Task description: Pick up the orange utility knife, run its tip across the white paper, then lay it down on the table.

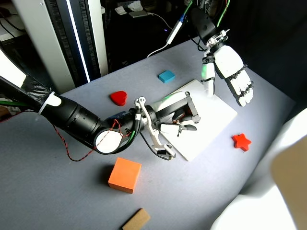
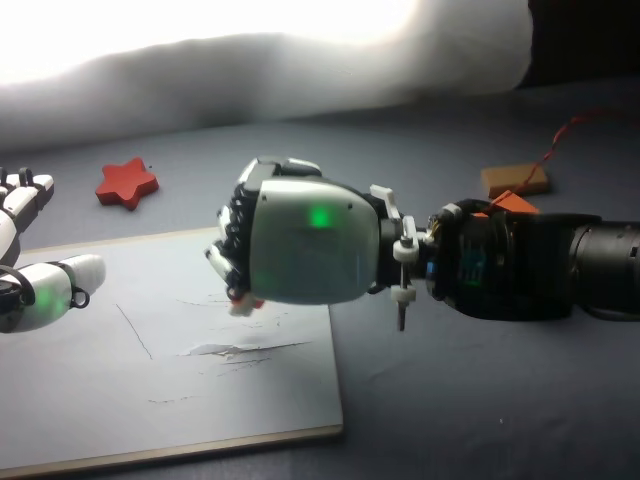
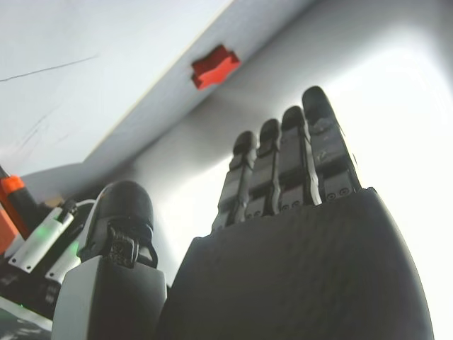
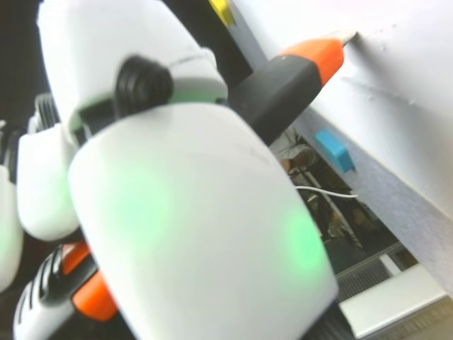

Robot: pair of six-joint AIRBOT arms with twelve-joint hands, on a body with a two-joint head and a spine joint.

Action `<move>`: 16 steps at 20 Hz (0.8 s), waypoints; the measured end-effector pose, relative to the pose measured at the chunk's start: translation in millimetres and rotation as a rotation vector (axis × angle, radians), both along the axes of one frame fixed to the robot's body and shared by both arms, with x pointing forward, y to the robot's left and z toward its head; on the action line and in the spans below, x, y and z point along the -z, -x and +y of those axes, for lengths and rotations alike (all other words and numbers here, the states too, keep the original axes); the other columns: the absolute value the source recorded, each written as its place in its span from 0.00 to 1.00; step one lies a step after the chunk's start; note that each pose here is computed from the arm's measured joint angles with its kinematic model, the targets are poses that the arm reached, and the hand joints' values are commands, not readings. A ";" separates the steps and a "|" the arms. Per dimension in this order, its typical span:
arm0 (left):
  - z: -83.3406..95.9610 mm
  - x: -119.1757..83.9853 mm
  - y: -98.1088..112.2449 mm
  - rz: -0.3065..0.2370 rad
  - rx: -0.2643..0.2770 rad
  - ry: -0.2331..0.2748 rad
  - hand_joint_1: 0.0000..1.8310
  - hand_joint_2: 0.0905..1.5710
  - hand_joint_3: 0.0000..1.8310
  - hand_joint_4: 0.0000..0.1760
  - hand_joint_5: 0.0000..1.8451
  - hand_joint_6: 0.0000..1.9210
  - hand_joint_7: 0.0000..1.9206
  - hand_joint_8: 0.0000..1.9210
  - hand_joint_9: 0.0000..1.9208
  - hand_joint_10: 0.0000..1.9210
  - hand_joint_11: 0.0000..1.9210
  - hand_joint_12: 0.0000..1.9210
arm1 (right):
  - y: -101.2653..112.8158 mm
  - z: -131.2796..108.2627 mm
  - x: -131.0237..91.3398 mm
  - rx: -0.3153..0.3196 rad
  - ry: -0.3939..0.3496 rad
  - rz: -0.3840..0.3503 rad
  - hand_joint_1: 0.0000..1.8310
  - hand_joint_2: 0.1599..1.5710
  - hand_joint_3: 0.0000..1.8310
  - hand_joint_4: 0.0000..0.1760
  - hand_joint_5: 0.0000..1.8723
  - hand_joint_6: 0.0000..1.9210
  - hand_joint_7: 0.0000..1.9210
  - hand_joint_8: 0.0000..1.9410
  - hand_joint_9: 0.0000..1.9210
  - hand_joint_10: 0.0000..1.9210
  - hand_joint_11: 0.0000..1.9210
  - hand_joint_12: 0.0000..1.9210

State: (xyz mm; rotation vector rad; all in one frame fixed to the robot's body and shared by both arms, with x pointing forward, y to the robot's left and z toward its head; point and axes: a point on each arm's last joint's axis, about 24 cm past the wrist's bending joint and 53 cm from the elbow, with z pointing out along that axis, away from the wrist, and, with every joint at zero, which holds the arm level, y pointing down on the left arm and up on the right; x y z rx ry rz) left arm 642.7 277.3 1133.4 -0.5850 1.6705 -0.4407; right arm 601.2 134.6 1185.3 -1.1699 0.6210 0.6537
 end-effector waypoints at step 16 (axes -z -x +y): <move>-68.3 -9.9 17.7 0.017 0.157 0.046 0.00 0.84 0.00 0.02 0.00 0.00 0.00 0.00 0.01 0.00 0.00 0.18 | -26.0 -78.3 14.2 0.328 -0.062 1.036 0.86 0.81 0.00 1.00 0.75 1.00 0.80 1.00 0.84 1.00 0.86 1.00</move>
